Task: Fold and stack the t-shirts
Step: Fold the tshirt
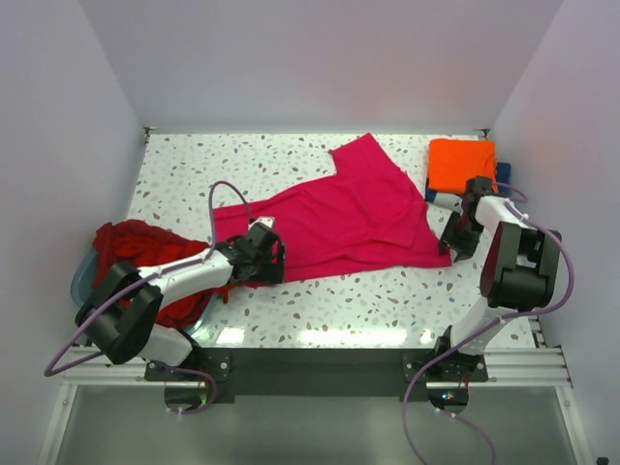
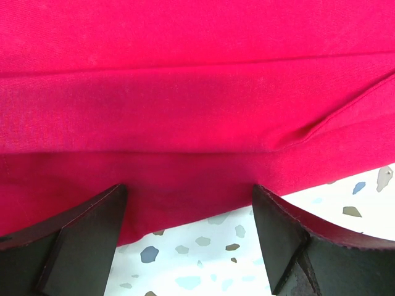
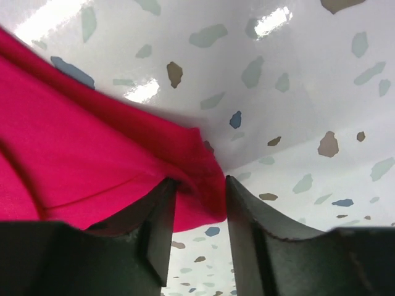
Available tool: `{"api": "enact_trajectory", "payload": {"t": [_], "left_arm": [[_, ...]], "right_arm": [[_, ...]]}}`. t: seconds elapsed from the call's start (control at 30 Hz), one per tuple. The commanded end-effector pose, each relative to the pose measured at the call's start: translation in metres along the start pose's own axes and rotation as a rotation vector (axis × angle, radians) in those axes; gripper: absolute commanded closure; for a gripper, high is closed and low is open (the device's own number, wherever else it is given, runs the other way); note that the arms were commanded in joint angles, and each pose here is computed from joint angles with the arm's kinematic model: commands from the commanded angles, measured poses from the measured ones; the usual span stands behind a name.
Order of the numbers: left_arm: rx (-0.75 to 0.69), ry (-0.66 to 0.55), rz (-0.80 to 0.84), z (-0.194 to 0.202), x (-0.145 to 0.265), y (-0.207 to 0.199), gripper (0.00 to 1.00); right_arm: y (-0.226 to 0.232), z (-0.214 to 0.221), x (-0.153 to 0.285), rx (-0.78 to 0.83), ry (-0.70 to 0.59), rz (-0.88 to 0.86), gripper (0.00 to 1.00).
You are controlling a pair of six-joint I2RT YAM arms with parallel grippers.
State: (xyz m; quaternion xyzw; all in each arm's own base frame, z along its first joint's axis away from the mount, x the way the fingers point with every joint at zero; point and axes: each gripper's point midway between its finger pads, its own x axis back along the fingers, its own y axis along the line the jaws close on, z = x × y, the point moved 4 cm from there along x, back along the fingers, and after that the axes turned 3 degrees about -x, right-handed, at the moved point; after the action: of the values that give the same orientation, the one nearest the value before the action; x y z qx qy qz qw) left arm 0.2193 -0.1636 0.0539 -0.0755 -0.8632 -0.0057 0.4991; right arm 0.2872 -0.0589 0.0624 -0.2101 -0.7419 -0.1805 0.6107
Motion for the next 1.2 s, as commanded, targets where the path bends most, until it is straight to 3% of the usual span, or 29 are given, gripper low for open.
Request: {"api": "enact_trajectory", "payload": {"t": [0.0, 0.2, 0.6, 0.8, 1.0, 1.03, 1.13, 1.17], "left_arm": [[0.02, -0.036, 0.013, -0.002, -0.001, -0.003, 0.13], [0.008, -0.024, 0.013, 0.005, 0.0, 0.0, 0.13], [-0.109, -0.022, 0.158, 0.019, 0.007, -0.024, 0.13], [-0.124, -0.01, 0.159, 0.027, 0.01, -0.029, 0.11], [-0.055, -0.116, 0.127, 0.006, 0.047, -0.02, 0.07], [-0.041, -0.142, 0.117, 0.0, 0.055, -0.018, 0.06], [-0.005, -0.221, 0.062, -0.014, 0.075, -0.006, 0.04], [-0.002, -0.23, 0.051, -0.015, 0.078, -0.003, 0.04]], "right_arm": [[-0.005, -0.001, -0.001, -0.01, 0.003, -0.003, 0.62], [-0.028, 0.0, 0.015, -0.01, -0.026, 0.122, 1.0], [-0.096, -0.013, 0.042, -0.186, -0.132, 0.339, 1.0], [-0.108, -0.017, 0.055, -0.229, -0.198, 0.384, 1.0], [-0.105, -0.015, 0.051, -0.224, -0.182, 0.365, 1.0], [-0.102, -0.015, 0.051, -0.223, -0.181, 0.342, 0.98], [-0.097, -0.016, 0.055, -0.214, -0.194, 0.297, 0.73], [-0.092, -0.018, 0.058, -0.212, -0.209, 0.259, 0.55]]}}
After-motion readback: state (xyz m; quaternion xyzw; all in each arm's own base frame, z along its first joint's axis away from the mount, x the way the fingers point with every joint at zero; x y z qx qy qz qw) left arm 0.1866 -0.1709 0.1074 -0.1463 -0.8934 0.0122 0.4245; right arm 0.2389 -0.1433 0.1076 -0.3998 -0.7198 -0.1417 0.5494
